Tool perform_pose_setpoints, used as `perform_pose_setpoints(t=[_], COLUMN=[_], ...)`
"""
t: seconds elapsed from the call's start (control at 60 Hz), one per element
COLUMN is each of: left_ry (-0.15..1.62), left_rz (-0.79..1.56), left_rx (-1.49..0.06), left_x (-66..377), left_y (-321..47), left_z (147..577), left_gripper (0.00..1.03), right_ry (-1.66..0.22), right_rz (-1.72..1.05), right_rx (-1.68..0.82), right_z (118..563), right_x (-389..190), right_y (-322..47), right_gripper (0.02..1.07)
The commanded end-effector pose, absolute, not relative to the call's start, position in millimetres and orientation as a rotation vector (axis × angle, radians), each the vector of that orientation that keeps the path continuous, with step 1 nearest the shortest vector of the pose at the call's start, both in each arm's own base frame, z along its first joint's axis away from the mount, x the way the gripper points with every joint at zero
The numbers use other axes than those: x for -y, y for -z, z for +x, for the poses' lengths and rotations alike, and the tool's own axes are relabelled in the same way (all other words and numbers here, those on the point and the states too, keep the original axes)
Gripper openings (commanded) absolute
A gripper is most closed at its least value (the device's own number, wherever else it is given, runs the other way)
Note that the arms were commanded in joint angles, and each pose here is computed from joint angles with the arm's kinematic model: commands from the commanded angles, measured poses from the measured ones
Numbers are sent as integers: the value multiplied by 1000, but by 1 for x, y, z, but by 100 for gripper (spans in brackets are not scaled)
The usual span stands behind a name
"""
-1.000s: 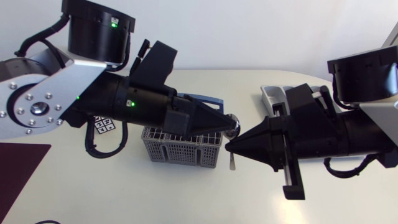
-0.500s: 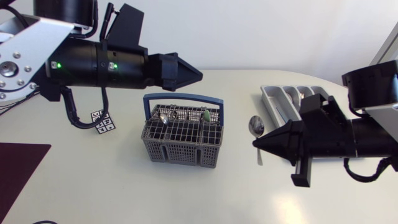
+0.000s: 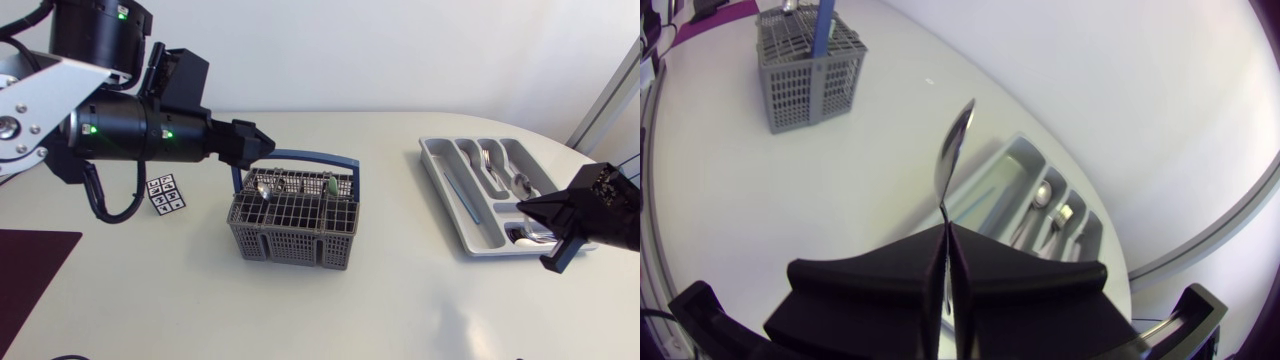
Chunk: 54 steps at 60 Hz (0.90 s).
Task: Transfer all utensils from the basket to the drawer tray.
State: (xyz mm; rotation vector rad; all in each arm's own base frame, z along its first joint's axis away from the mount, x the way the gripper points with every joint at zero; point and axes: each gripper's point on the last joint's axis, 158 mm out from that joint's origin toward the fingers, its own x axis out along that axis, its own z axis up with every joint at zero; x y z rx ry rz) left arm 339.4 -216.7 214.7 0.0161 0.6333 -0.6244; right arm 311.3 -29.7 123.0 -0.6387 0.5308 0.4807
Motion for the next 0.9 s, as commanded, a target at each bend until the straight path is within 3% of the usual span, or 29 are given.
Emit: perform_pose_setpoints(t=[0.0, 0.317, 0.733, 0.833, 0.883], left_ry=[603, 574, 567, 570, 571], left_rz=[33, 46, 42, 46, 49], left_rx=[-695, -751, -767, -775, -780], left_x=[210, 205, 205, 207, 207], left_y=[-189, -165, -163, -160, -157], left_z=[337, 334, 331, 330, 329], left_gripper=[68, 68, 68, 68, 68], right_ry=[-443, -292, -222, -214, -205], right_rz=[-702, -833, -911, -932, -938], right_rx=[-566, -579, -625, -645, -656], right_z=[313, 345, 362, 361, 361], right_x=[57, 138, 195, 200, 202], right_y=[-97, -63, -22, -11, -6], right_gripper=[8, 8, 8, 10, 17])
